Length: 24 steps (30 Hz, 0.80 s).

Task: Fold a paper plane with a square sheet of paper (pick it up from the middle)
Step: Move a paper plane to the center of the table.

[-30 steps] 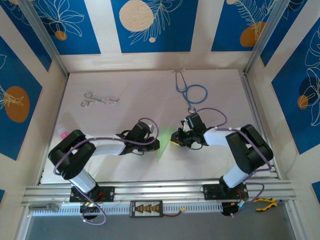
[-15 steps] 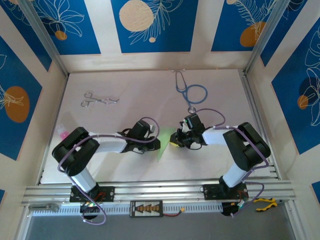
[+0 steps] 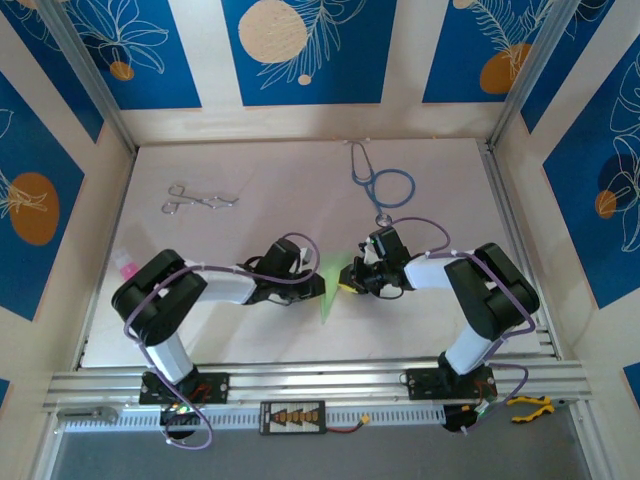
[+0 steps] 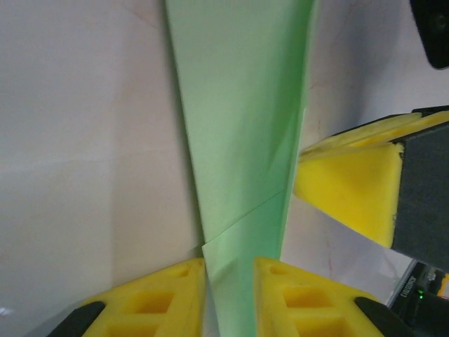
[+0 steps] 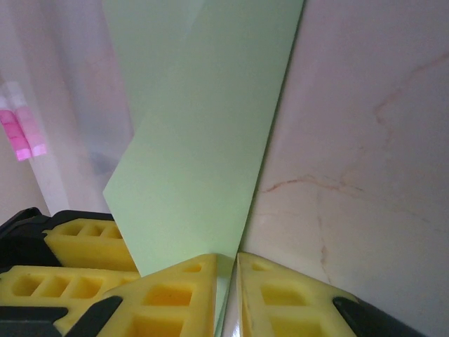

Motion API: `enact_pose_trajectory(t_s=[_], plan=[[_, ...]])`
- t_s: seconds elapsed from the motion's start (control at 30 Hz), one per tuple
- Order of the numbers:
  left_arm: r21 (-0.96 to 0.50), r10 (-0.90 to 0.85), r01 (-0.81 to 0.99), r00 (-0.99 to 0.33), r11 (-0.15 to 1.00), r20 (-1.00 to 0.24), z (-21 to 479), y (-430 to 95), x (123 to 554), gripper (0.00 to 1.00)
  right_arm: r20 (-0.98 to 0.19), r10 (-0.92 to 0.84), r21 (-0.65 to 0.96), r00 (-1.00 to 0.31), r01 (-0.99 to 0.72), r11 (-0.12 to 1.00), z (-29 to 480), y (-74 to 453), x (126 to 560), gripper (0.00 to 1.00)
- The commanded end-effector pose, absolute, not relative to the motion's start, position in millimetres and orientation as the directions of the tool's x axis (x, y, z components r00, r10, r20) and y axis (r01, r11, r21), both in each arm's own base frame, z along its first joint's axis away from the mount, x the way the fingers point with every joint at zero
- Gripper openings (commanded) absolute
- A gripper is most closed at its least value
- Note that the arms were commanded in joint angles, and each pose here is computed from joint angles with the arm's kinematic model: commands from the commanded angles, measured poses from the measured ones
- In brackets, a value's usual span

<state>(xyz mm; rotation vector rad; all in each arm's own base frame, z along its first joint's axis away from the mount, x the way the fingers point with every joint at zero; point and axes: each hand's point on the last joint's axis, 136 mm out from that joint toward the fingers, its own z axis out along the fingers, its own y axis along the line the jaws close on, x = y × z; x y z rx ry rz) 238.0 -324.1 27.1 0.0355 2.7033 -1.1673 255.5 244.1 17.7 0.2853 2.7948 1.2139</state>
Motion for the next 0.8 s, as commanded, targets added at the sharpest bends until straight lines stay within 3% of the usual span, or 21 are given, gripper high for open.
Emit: enact_pose_trajectory(t_s=[0.0, 0.47, 0.77], plan=[[-0.769, -0.046, 0.124, -0.980, 0.627, -0.195, 32.4, -340.5, 237.2, 0.22, 0.029, 0.181, 0.741, -0.983, 0.143, 0.656, 14.9, 249.7, 250.6, 0.16], [-0.773, -0.057, 0.130, -0.976, 0.621, -0.210, 37.1, -339.6, 240.0, 0.06, 0.017, 0.193, 0.747, -0.981, 0.141, 0.650, 20.9, 247.8, 252.6, 0.16], [-0.698, -0.037, 0.203, -0.949, 0.687, -0.313, 53.4, -326.3, 247.3, 0.00, -0.068, 0.224, 0.746, -0.972, 0.100, 0.659, 50.0, 238.3, 257.4, 0.23]])
